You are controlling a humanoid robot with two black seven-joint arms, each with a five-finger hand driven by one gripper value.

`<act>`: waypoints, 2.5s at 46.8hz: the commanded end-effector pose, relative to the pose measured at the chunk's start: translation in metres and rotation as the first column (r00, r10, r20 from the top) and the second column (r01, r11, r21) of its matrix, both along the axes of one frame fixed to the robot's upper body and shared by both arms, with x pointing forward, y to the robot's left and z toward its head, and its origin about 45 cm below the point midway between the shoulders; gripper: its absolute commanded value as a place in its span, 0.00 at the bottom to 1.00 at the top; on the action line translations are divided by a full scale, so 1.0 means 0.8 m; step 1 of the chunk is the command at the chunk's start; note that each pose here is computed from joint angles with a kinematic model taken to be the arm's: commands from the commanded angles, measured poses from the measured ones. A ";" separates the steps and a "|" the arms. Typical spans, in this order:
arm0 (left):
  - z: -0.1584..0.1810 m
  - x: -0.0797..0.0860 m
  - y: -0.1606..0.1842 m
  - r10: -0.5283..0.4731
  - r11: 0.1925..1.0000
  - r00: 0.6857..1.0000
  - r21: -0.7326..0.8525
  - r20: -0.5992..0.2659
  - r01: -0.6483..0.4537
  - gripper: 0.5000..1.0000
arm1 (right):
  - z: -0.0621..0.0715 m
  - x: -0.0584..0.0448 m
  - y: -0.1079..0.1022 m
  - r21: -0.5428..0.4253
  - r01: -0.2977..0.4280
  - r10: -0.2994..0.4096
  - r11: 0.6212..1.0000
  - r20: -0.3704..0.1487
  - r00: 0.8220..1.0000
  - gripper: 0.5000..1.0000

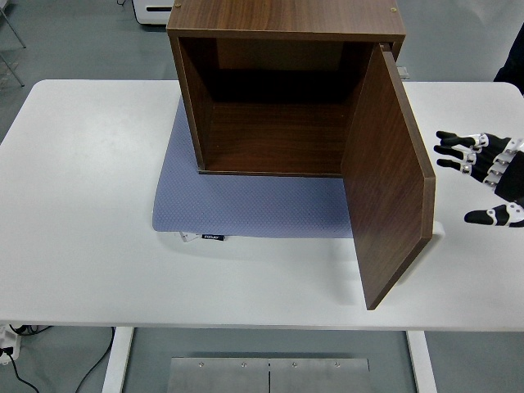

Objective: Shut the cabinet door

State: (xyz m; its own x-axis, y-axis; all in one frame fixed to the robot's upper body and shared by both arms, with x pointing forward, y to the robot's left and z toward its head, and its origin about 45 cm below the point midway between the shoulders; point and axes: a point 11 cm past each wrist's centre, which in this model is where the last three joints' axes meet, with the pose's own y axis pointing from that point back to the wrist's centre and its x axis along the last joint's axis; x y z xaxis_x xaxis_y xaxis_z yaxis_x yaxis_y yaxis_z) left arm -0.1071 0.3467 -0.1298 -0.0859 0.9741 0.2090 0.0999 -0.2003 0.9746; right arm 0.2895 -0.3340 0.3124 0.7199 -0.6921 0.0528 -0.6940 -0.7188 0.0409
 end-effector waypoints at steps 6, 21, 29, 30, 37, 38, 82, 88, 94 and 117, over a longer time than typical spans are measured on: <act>0.000 0.000 0.000 0.000 1.000 1.000 0.000 0.000 0.000 1.00 | -0.007 0.000 0.009 0.011 -0.011 0.011 1.000 -0.001 1.000 1.00; 0.000 0.000 0.000 0.000 1.000 1.000 0.000 0.001 0.000 1.00 | -0.010 0.006 0.031 0.020 -0.056 0.056 0.998 -0.007 0.998 1.00; 0.000 0.000 0.000 0.000 1.000 1.000 0.000 0.000 0.000 1.00 | -0.007 0.010 0.041 0.034 -0.074 0.074 0.997 0.008 0.997 1.00; 0.000 0.000 0.000 0.000 1.000 1.000 0.000 0.000 0.000 1.00 | -0.007 0.010 0.042 0.033 -0.075 0.074 0.997 0.007 0.997 1.00; 0.000 0.000 0.000 0.000 1.000 1.000 0.000 0.000 0.000 1.00 | -0.007 0.013 0.051 0.035 -0.095 0.095 0.995 0.010 0.995 1.00; 0.000 0.000 0.000 0.000 1.000 1.000 0.000 0.000 0.000 1.00 | -0.006 0.014 0.053 0.036 -0.099 0.098 0.994 0.012 0.995 1.00; 0.000 0.000 0.000 0.000 1.000 1.000 0.000 0.001 0.000 1.00 | -0.011 0.027 0.127 0.136 -0.217 0.215 0.967 0.029 0.976 1.00; 0.000 0.000 0.000 0.000 1.000 1.000 0.000 0.000 0.000 1.00 | -0.011 0.030 0.136 0.147 -0.230 0.228 0.962 0.032 0.973 1.00; 0.000 0.000 0.000 0.000 1.000 1.000 0.000 0.000 0.000 1.00 | -0.012 0.036 0.146 0.153 -0.237 0.235 0.959 0.033 0.971 1.00; 0.000 0.000 0.000 0.000 1.000 1.000 0.000 0.000 0.000 1.00 | -0.018 0.064 0.174 0.185 -0.234 0.232 0.954 0.035 0.972 1.00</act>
